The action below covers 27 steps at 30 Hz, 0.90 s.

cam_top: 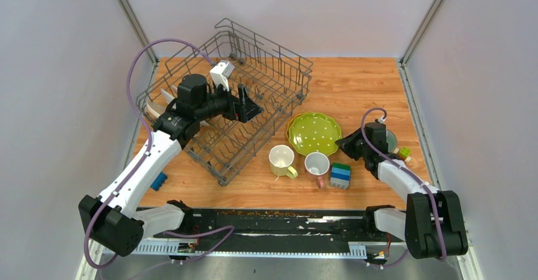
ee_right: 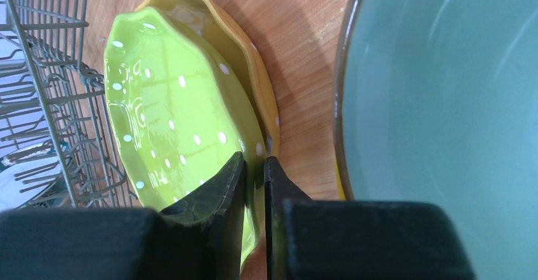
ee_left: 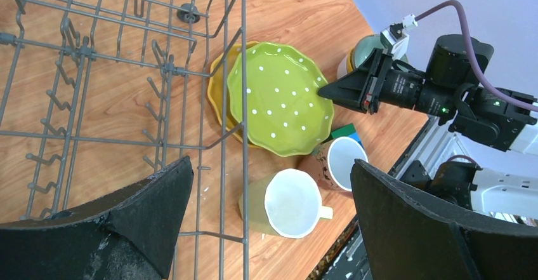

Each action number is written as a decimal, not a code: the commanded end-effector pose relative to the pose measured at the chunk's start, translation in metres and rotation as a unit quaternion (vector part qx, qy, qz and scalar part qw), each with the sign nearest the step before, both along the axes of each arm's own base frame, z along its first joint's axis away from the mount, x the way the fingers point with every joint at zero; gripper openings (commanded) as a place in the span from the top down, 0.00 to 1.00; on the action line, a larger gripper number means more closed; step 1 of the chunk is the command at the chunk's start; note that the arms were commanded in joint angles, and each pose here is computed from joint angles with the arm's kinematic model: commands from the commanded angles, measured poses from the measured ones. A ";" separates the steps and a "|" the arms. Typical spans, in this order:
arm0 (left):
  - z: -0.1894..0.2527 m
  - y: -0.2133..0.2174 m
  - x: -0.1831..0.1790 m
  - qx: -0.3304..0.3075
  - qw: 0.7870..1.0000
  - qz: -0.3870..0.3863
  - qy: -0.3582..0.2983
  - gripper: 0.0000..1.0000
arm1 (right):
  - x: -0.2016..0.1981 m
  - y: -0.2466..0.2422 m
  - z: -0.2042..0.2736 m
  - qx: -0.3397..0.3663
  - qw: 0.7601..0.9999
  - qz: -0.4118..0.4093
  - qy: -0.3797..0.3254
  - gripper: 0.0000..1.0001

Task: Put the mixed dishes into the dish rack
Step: Pick up the plate at the center of the board.

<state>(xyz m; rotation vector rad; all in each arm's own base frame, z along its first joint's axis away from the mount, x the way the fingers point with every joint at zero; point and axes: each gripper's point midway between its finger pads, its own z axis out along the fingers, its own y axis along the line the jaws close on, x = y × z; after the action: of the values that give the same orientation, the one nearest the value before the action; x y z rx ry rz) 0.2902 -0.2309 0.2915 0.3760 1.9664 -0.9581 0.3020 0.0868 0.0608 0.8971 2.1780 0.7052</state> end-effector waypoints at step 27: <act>0.004 -0.026 -0.003 0.021 0.999 -0.037 -0.013 0.00 | 0.026 0.013 0.097 0.071 0.991 0.007 -0.113 1.00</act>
<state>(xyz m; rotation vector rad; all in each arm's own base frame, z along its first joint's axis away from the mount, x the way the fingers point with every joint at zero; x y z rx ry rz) 0.2841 -0.2510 0.2750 0.4391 2.0215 -0.9773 0.2924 0.0802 0.0785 0.9413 2.1564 0.7005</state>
